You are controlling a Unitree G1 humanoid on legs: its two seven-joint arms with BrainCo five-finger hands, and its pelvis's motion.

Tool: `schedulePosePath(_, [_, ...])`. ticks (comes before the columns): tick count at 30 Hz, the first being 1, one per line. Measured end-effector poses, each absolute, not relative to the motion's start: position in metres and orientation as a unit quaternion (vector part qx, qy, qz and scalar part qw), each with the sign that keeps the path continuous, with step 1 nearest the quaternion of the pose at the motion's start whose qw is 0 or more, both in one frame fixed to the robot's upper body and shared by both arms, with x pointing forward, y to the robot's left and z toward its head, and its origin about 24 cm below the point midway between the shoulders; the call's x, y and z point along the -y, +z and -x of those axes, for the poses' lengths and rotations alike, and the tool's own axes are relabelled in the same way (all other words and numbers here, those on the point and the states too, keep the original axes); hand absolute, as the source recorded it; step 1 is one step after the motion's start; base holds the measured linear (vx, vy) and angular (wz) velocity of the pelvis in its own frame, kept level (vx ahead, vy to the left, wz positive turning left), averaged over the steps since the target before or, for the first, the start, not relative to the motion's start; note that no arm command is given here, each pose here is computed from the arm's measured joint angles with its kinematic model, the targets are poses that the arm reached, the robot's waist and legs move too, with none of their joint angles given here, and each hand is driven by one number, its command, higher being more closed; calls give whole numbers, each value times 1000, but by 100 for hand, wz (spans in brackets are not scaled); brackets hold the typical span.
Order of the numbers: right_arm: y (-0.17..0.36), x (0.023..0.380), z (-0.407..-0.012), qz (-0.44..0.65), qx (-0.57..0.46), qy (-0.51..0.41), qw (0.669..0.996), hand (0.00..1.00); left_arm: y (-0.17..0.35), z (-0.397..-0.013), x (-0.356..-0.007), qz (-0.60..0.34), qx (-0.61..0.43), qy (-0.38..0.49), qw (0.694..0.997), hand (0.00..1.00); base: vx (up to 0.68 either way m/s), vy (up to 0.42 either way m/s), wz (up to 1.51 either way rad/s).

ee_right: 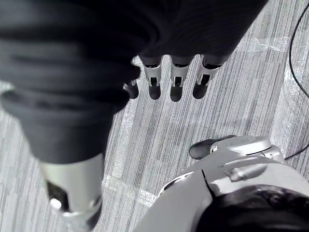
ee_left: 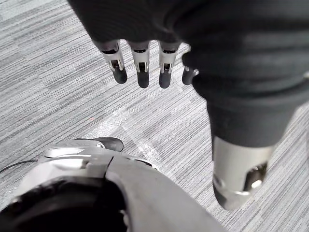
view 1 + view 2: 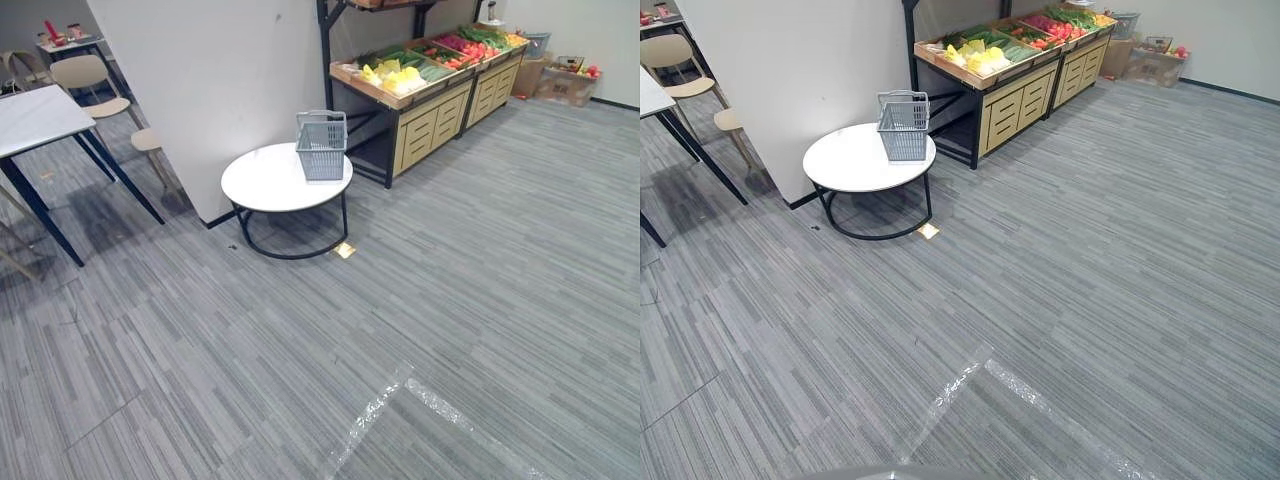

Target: Pick vegetable in the basket

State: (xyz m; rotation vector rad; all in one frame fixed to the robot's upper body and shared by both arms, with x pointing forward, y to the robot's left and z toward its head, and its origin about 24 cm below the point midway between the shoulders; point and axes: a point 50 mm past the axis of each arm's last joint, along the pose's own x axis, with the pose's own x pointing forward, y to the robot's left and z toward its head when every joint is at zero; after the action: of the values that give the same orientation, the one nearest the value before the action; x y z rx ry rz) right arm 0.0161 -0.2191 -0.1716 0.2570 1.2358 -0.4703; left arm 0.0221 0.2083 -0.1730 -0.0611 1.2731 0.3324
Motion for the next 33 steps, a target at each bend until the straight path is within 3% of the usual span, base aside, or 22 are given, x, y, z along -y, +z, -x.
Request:
schedulePosePath(11, [-171, 219, -33, -129, -555, -222, 792, 0, -173, -29, -208, 28, -586, 147, 796, 0, 10, -16, -5])
schedulePosePath(33, [-171, 219, -30, -152, -550, -245, 784, 0, -174, -27, -208, 35, -590, 155, 791, 0, -30, -20, 0])
